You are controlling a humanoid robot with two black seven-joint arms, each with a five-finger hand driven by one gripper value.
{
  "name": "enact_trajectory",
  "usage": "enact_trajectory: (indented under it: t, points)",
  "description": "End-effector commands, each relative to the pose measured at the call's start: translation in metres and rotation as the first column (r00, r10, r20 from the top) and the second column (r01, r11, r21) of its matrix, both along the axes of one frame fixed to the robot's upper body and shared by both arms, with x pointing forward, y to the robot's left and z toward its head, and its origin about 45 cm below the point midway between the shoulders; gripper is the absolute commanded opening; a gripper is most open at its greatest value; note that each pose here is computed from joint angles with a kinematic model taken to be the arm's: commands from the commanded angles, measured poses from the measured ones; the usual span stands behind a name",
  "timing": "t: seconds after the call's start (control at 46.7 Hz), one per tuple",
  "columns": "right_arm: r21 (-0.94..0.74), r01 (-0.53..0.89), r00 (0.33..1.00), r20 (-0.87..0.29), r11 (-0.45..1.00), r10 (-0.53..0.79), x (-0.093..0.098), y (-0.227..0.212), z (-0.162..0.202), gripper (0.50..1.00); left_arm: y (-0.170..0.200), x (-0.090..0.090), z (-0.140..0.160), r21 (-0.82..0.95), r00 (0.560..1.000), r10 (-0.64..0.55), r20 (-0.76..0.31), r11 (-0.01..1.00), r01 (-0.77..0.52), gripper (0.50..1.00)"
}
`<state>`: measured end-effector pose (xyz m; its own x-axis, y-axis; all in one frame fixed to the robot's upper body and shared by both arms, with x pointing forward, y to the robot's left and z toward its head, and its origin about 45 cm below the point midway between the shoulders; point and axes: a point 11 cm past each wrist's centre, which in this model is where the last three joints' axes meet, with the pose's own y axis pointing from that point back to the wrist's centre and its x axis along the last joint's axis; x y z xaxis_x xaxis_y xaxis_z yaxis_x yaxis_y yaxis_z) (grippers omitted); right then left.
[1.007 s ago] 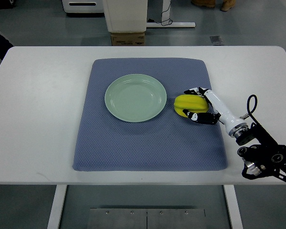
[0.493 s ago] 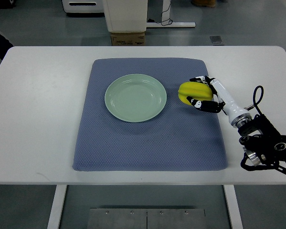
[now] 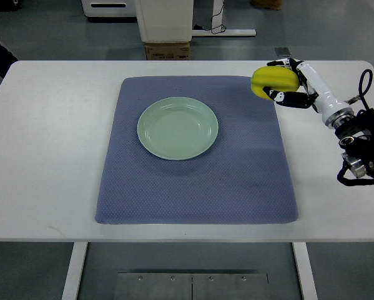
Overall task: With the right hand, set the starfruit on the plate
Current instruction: 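Lift the starfruit with the right hand away from the mat, then carry the starfruit over the green plate and lower it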
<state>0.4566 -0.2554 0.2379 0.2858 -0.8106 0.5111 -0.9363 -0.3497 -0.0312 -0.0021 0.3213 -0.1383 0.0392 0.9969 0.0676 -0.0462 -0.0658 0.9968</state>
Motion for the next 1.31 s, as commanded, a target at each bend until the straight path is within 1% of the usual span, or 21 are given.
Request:
enact_trajectory:
  t: [0.0,0.107,0.279,0.471,0.557,0.793,0.836,0.921,1.007,1.286]
  points:
    - [0.005,-0.015,1.000,-0.004,1.000,0.015,0.001,0.004,0.001,0.500,0.000,0.000,0.000,0.000,1.000,0.000,0.000,1.000,0.000,1.000]
    - [0.013,-0.036,0.999,-0.008,0.999,0.036,0.000,0.013,0.000,0.500,0.000,0.000,0.000,0.001,1.000,0.000,0.000,1.000,0.000,1.000]
    - [0.042,-0.120,0.992,-0.026,0.992,0.122,-0.006,0.060,-0.010,0.500,0.000,0.000,0.000,0.001,1.000,0.002,0.000,1.000,-0.002,1.000]
    - [0.063,-0.183,0.982,-0.029,0.981,0.185,-0.008,0.106,-0.019,0.500,0.000,0.000,0.000,0.001,1.000,0.000,0.000,1.000,0.000,1.000]
    - [0.073,-0.212,0.976,-0.037,0.975,0.215,-0.007,0.124,-0.023,0.500,0.000,0.000,0.000,0.000,1.000,0.000,0.000,1.000,0.000,1.000]
    - [0.082,-0.253,0.965,-0.043,0.964,0.257,-0.003,0.157,-0.029,0.500,0.000,0.000,0.000,0.000,1.000,0.000,0.000,1.000,0.000,1.000]
    - [0.081,-0.259,0.964,-0.048,0.963,0.263,-0.002,0.160,-0.031,0.500,0.000,0.000,0.000,0.001,1.000,0.000,0.000,1.000,0.000,1.000]
    - [0.058,-0.249,0.966,-0.059,0.967,0.252,0.006,0.147,-0.033,0.500,0.000,0.000,0.000,0.001,1.000,0.000,0.000,1.000,0.000,1.000]
    - [0.016,-0.239,0.968,-0.074,0.971,0.239,0.009,0.134,-0.040,0.500,0.000,0.000,0.000,0.001,1.000,0.000,0.000,1.000,0.000,1.000]
    - [-0.003,-0.239,0.966,-0.097,0.971,0.238,0.005,0.129,-0.051,0.500,0.000,0.000,0.000,0.001,1.000,0.000,0.000,1.000,0.000,1.000]
